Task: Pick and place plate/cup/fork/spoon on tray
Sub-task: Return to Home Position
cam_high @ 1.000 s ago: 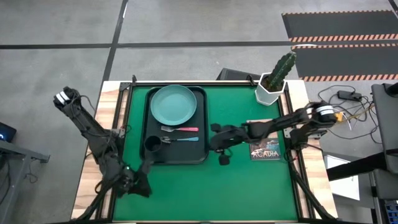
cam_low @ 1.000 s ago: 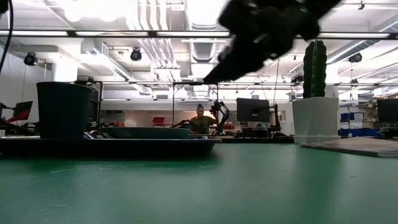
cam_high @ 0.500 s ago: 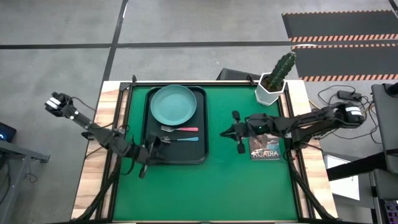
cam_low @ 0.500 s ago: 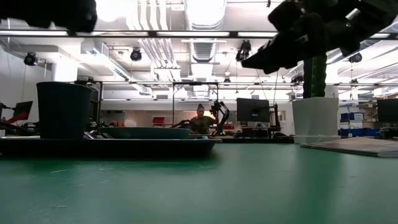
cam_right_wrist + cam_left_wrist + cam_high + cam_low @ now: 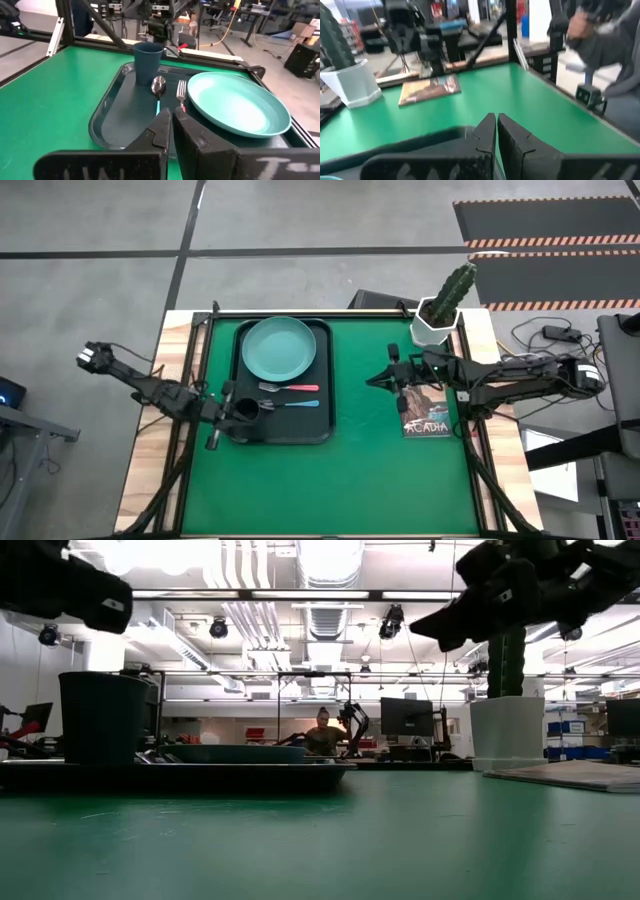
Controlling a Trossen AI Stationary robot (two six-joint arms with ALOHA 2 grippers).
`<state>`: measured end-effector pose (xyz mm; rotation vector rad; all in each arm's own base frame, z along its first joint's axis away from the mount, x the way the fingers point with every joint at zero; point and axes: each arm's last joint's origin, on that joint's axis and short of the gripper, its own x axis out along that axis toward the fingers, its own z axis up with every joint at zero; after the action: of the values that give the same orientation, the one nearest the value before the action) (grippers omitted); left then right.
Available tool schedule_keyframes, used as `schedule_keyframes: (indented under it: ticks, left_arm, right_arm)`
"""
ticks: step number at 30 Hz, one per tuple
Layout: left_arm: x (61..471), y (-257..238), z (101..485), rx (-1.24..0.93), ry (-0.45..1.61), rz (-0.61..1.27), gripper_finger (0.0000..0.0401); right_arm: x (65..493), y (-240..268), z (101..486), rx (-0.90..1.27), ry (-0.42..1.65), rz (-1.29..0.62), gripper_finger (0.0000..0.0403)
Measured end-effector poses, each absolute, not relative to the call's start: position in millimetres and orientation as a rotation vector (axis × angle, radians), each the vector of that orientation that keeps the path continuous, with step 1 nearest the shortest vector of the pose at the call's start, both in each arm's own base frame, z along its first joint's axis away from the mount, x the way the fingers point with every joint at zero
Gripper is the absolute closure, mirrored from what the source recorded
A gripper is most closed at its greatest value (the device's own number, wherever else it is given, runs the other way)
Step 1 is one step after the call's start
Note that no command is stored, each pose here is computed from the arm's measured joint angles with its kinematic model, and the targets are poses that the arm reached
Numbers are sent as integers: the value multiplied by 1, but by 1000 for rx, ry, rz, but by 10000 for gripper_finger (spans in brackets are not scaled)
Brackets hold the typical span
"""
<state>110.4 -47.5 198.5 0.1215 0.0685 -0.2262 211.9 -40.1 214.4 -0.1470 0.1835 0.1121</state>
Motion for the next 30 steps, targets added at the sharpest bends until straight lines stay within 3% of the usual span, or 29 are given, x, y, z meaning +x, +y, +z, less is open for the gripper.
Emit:
schedule_keyframes:
  ticks: [14, 30]
  left_arm:
    - [89, -37, 173, 72, -51, -220, 401]
    - [91, -38, 171, 70, -59, -218, 401]
  right_arm:
    - [157, -29, 196, -193, 86, 84, 392]
    - [107, -20, 198, -217, -42, -19, 392]
